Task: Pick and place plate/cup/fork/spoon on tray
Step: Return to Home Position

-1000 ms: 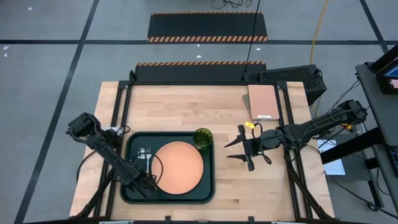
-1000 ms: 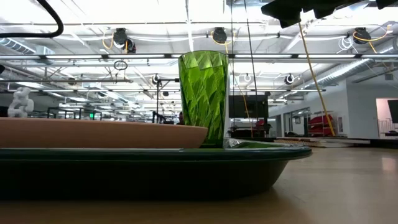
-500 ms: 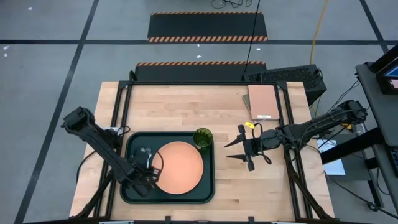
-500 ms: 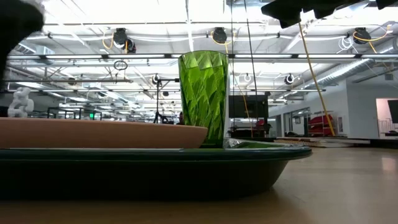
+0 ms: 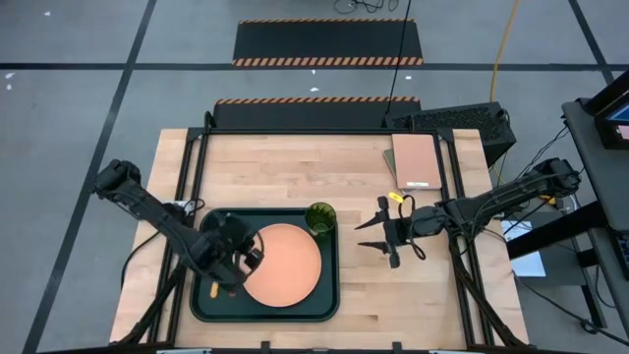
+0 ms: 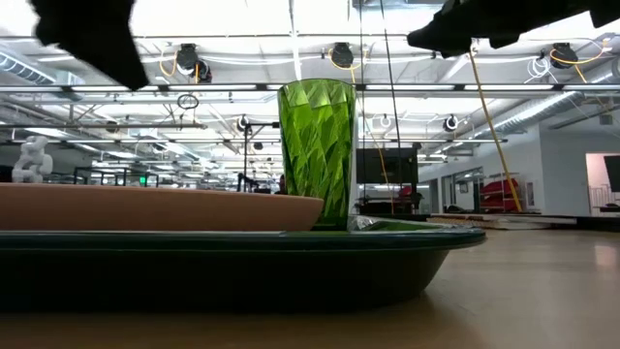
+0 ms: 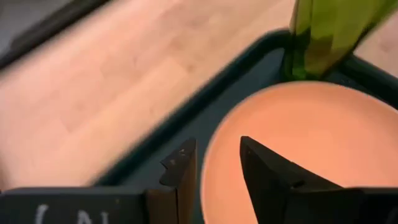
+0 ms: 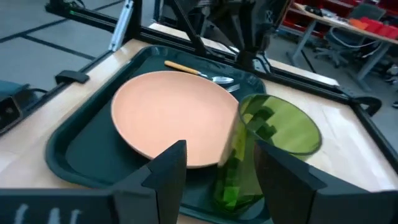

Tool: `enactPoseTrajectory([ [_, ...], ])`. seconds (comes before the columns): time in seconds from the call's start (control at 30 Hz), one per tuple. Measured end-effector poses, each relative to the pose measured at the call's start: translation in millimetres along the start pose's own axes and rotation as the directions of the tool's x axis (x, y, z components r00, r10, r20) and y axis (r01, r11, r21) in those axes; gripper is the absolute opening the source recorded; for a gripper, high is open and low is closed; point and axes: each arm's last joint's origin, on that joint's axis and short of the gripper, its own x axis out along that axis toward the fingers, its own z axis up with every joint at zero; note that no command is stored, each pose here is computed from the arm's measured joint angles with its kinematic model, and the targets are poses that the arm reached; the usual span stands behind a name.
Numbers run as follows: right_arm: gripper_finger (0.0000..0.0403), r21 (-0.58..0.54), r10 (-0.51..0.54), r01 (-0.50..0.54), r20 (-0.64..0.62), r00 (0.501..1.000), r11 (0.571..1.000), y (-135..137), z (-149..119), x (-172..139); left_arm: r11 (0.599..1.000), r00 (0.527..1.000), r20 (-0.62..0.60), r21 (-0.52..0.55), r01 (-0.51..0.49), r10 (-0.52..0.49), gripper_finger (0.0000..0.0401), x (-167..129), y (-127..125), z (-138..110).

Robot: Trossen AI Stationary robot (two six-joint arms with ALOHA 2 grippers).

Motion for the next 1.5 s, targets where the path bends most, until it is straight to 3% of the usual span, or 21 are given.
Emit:
enactPoseTrajectory([
  [0.2,0.018,-0.024,-0.04,0.041,0.008,0.999,0.999,-5,1,-2,0.987,0.982,0.14,0.12,0.108,-0.125,0.0103,-5,5,34],
  [0.4,0.015,-0.028,-0.076,0.077,0.039,0.996,0.997,-14,5,-7,0.923,0.911,0.276,0.318,0.216,-0.308,0.0093,-15,5,56],
  [0.6,0.0086,0.006,-0.078,0.078,-0.005,0.997,0.997,-16,-1,-11,0.835,0.802,0.347,0.455,0.309,-0.486,0.0093,-1,23,61],
  [0.83,0.0023,-0.026,-0.124,0.123,-0.023,0.992,0.992,-25,-15,-17,0.717,0.647,0.375,0.563,0.41,-0.664,0.0092,34,63,46],
  [1.0,0.0003,-0.014,-0.177,0.177,-0.011,0.984,0.984,-37,-25,-28,0.728,0.599,0.439,0.549,0.411,-0.67,0.0092,40,89,40],
  [1.17,0.0003,0.008,-0.125,0.125,0.04,0.991,0.992,-45,-40,-36,0.737,0.595,0.465,0.563,0.373,-0.656,0.0092,48,109,32],
  [1.5,0.0001,0.058,-0.164,0.159,0.105,0.981,0.986,-63,-64,-47,0.716,0.574,0.453,0.572,0.4,-0.682,0.0092,69,138,20],
])
